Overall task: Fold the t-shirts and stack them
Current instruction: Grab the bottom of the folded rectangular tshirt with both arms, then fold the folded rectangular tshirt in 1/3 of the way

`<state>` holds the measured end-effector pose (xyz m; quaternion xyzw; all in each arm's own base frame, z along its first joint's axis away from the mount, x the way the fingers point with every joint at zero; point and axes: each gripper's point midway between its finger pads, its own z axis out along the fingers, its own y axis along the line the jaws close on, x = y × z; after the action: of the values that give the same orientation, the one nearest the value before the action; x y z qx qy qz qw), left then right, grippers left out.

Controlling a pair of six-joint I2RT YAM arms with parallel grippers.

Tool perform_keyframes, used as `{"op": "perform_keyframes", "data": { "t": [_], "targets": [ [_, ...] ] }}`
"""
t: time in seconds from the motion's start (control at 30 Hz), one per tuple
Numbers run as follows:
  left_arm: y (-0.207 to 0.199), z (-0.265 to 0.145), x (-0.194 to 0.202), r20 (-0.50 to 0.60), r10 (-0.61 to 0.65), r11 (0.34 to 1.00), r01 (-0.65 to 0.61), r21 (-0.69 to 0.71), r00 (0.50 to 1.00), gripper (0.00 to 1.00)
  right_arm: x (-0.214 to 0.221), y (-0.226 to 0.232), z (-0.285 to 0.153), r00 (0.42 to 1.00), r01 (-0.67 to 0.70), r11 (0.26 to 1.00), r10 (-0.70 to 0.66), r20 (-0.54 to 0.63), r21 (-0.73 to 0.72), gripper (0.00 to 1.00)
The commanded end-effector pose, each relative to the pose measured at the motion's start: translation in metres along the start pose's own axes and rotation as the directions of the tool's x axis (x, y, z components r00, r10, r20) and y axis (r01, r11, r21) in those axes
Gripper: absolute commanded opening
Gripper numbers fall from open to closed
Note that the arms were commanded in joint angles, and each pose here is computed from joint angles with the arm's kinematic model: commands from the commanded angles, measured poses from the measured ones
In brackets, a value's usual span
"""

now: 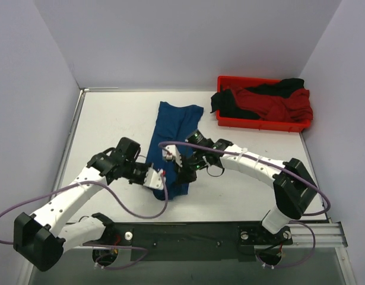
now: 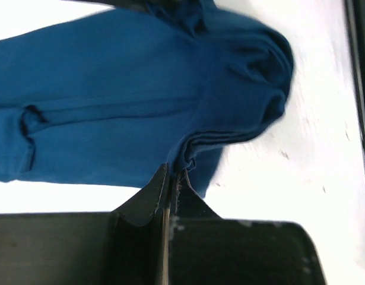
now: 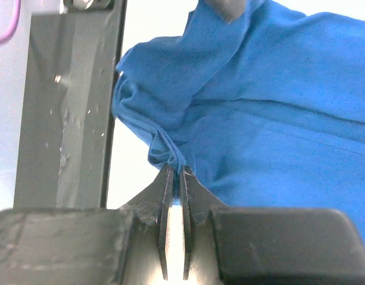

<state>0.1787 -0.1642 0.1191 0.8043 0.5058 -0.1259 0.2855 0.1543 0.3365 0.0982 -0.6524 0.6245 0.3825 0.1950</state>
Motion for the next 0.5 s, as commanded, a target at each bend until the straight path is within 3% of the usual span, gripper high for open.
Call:
{"op": "perform_keyframes", "data": {
  "t": [0.0,0.1,0.2,0.47],
  "targets": [
    [0.071,-0.013,-0.028,0.159,-0.329,0.922,0.353,-0.159,0.931,0.00,-0.027,-0.020,-0.030,0.980,-0.155,0.988,0.153,0.128,0.004,0.00],
    [0.111,-0.010,-0.007,0.191,-0.493,0.829,0.525,-0.195,0.849,0.00,-0.033,-0.054,-0.046,0.961,-0.217,0.973,0.200,0.191,0.073,0.00],
    [0.148,-0.011,0.013,0.209,-0.554,0.766,0.592,-0.251,0.806,0.00,-0.040,-0.095,-0.064,0.922,-0.319,0.940,0.277,0.272,0.124,0.00],
    [0.211,0.015,0.062,0.182,-0.573,0.711,0.595,-0.375,0.799,0.00,-0.021,-0.170,-0.085,0.819,-0.517,0.834,0.418,0.393,0.192,0.00]
  ]
}}
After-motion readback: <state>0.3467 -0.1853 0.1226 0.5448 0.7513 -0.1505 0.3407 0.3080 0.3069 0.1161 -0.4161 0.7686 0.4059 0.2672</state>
